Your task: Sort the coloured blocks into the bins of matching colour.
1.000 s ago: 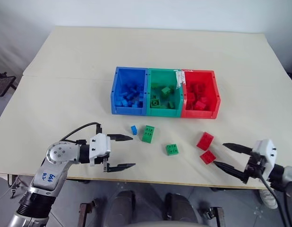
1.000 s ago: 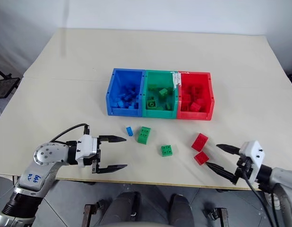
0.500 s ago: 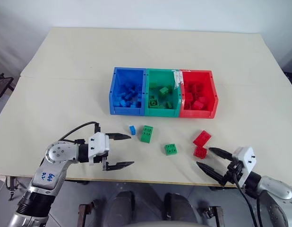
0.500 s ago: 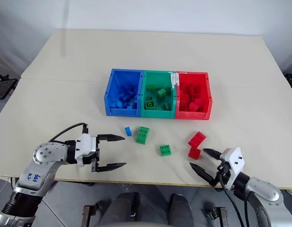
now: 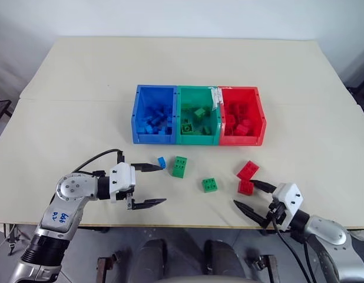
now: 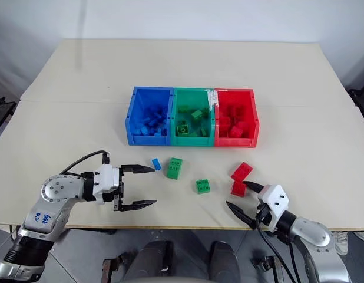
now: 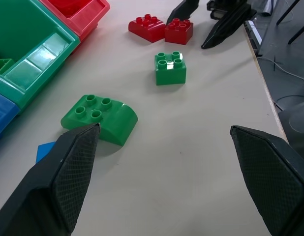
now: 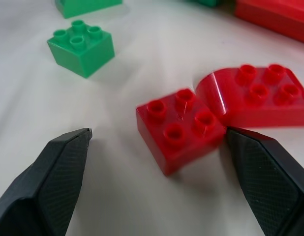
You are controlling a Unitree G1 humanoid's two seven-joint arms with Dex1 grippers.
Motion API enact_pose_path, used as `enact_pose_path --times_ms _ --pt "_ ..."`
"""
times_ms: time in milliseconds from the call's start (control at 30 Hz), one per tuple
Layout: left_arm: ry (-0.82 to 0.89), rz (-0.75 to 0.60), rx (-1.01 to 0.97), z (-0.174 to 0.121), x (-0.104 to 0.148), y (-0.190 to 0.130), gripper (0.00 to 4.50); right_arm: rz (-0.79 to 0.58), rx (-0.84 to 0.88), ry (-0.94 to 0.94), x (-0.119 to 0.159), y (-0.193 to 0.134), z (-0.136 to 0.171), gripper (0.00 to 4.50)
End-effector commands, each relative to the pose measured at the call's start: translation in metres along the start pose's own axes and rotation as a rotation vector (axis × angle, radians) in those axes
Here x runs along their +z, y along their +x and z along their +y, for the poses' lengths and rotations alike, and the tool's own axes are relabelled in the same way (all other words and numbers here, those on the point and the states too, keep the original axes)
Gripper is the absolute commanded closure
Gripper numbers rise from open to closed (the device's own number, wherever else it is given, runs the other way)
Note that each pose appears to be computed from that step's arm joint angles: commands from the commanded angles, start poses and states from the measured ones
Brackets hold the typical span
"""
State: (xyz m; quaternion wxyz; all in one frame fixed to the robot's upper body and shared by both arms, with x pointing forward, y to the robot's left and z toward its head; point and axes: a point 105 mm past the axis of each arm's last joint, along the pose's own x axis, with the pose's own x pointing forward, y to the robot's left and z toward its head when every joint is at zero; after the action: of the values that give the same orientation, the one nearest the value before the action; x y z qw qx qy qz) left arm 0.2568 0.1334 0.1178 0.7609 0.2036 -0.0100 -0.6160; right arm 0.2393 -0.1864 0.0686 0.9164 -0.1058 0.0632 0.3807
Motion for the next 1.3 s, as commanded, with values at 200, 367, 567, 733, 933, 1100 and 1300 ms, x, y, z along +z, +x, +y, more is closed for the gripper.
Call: enact_pose_path --times_ms 200,367,567,733,933,1100,1300 --pt "0.038 -0.011 -0.008 0.004 0.006 0.001 0.00 0.027 0.111 0.004 -0.005 0.016 -0.016 0.64" --pt "0.041 -0.007 -0.005 0.003 0.006 -0.001 0.00 -0.017 0.176 -0.010 0.004 0.011 -0.022 2.34" --pt "0.040 -0.006 0.016 0.004 0.005 -0.002 0.00 -0.067 0.283 -0.033 0.033 0.003 -0.020 2.98" --pt "0.037 -0.005 0.056 0.006 0.004 -0.003 0.00 -0.312 0.135 -0.014 0.109 0.012 -0.060 2.98" --pt "0.029 -0.002 0.108 0.010 0.002 -0.004 0.00 -0.363 -0.066 -0.109 0.147 0.051 -0.117 2.98" --pt "0.031 -0.005 0.142 0.012 0.004 -0.006 0.00 -0.323 -0.137 -0.133 0.153 0.087 -0.138 2.98" --pt "0.024 -0.049 0.178 0.013 0.013 -0.007 0.00 -0.317 -0.132 -0.123 0.161 0.100 -0.145 1.62"
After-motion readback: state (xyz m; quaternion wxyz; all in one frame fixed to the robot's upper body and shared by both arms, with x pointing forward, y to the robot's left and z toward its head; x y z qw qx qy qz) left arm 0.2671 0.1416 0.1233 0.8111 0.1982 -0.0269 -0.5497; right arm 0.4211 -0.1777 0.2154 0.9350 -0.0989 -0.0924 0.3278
